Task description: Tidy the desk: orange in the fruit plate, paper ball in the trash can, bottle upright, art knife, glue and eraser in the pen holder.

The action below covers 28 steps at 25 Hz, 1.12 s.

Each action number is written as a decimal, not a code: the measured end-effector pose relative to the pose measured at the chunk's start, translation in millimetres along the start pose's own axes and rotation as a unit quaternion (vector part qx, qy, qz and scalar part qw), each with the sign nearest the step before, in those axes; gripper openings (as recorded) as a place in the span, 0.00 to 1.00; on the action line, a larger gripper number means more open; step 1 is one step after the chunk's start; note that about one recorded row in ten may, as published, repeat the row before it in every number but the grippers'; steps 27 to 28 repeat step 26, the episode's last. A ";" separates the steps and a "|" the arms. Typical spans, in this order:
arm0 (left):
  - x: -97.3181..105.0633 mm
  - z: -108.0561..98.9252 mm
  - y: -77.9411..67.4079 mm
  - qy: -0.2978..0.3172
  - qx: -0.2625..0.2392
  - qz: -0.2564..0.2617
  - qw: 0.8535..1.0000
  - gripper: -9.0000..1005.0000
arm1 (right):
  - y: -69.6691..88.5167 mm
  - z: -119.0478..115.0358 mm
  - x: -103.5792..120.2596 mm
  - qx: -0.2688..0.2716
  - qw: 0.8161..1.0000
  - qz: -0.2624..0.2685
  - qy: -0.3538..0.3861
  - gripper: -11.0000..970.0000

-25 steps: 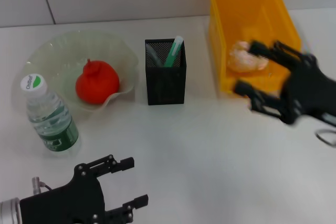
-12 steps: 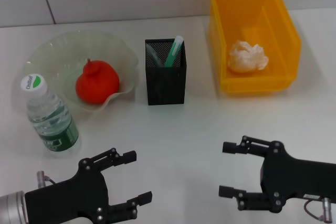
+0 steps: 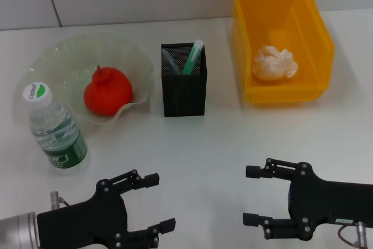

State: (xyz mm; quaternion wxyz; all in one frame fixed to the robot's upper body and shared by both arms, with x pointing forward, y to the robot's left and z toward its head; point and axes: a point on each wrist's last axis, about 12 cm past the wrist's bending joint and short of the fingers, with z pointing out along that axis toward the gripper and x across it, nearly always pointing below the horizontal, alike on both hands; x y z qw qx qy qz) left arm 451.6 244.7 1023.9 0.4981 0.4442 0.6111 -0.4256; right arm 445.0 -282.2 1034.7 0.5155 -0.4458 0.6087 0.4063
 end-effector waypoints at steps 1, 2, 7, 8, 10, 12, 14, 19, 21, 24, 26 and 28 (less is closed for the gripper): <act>0.0 0.0 0.0 0.000 0.000 0.000 1.000 0.80 | 0.1 1.0 0.2 0.000 1.000 0.001 0.000 0.80; 0.0 0.0 0.0 0.000 0.000 0.000 1.000 0.80 | 0.1 1.4 0.5 0.001 1.000 0.001 0.000 0.80; 0.4 1.9 -0.1 0.004 0.005 0.000 1.000 0.80 | -0.2 2.5 1.2 0.003 1.000 0.004 0.002 0.80; 0.3 1.9 -0.1 0.004 0.005 0.000 1.000 0.80 | -0.7 3.2 1.1 0.004 1.000 0.005 0.003 0.80; 0.4 1.9 -0.1 0.004 0.005 0.000 1.000 0.80 | -0.9 3.6 1.0 0.004 1.000 0.005 0.003 0.80; 0.4 1.9 -0.1 0.004 0.005 0.000 1.000 0.80 | -1.1 4.7 1.0 0.004 1.000 0.005 0.003 0.80; 0.9 1.4 -0.4 0.004 0.004 -0.001 1.000 0.80 | -1.4 5.8 1.1 0.005 1.000 0.004 0.003 0.80; 1.3 1.1 -0.7 0.005 0.003 -0.002 1.000 0.80 | -1.6 7.6 1.3 0.006 1.000 0.004 0.003 0.80; 1.7 0.8 -0.9 0.006 0.002 -0.002 1.000 0.80 | -1.9 7.9 1.8 0.008 1.000 0.004 0.005 0.80; 1.9 0.3 -0.4 0.006 -0.001 -0.002 1.000 0.80 | -2.1 8.7 2.5 0.010 1.000 0.005 0.007 0.80; 1.9 -0.1 0.5 0.006 -0.006 -0.001 1.000 0.80 | -1.6 9.8 2.9 0.011 1.000 0.005 0.006 0.80; 1.9 -0.1 0.5 0.006 -0.006 -0.001 1.000 0.80 | -1.6 9.8 2.9 0.011 1.000 0.005 0.006 0.80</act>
